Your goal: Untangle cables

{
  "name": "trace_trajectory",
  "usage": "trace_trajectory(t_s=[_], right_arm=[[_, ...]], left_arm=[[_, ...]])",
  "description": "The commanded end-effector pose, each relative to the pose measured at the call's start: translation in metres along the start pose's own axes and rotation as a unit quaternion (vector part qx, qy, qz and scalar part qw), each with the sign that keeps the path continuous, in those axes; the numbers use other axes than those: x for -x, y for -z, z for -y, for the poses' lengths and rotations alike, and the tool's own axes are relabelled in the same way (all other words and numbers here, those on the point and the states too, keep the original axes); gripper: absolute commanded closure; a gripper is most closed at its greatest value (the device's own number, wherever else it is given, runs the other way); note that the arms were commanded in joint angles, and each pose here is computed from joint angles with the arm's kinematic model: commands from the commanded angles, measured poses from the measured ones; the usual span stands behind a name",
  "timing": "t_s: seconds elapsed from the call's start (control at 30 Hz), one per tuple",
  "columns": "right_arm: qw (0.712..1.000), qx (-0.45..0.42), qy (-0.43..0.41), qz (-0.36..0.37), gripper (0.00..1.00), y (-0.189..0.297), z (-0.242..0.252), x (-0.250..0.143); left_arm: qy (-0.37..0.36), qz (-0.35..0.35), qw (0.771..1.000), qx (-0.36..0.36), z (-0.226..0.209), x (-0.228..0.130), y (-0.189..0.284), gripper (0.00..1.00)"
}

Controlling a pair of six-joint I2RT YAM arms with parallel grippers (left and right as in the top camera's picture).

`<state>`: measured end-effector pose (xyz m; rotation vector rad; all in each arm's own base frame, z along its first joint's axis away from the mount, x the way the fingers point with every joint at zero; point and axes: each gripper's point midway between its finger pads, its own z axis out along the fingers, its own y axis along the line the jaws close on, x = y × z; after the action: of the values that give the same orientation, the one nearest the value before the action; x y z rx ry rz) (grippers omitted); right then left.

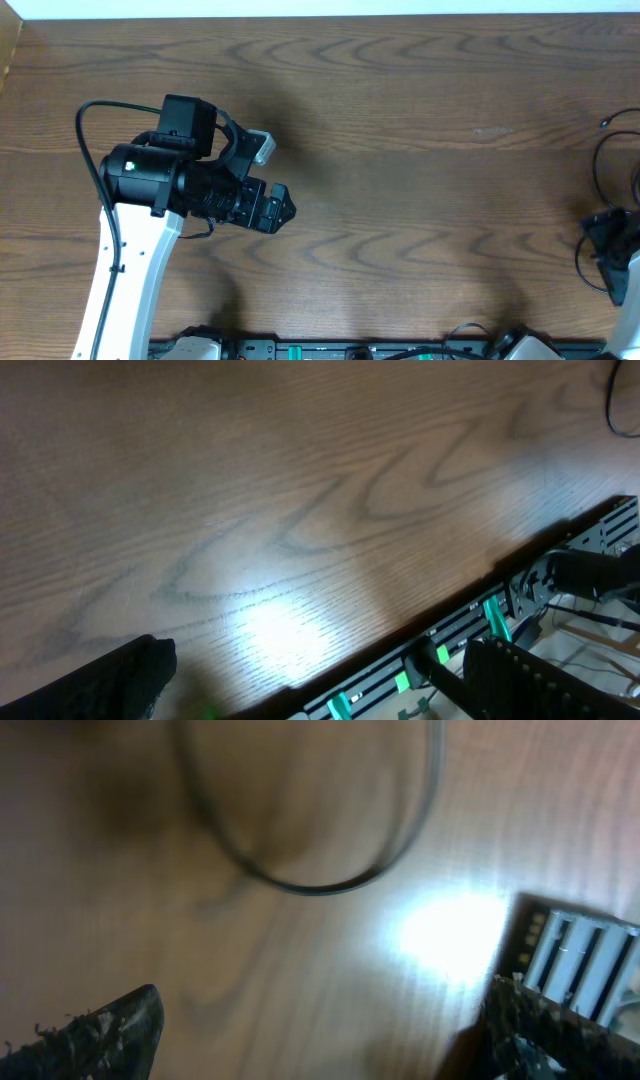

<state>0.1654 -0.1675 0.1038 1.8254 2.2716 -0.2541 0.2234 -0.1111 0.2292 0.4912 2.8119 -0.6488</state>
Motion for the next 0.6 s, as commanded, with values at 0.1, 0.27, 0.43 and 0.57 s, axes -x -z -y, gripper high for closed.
trace_trajectory(t_s=[0.1, 0.27, 0.43, 0.57], right_arm=[[0.995, -0.057, -0.085, 0.016, 0.01, -0.043, 0.049, -0.003], [0.988, -0.057, -0.142, 0.019, 0.01, -0.061, 0.07, -0.001], [0.985, -0.04, -0.16, 0.041, 0.01, -0.063, 0.071, 0.014], [0.986, -0.019, -0.149, 0.068, 0.01, -0.064, 0.063, 0.031]], left_arm=[[-0.012, 0.003, 1.0, -0.003, 0.003, 0.001, 0.002, 0.02], [-0.011, 0.003, 1.0, -0.003, 0.003, 0.0, 0.002, 0.02], [-0.011, 0.003, 1.0, -0.003, 0.003, 0.0, 0.002, 0.02], [-0.011, 0.003, 1.0, -0.003, 0.003, 0.0, 0.002, 0.02]])
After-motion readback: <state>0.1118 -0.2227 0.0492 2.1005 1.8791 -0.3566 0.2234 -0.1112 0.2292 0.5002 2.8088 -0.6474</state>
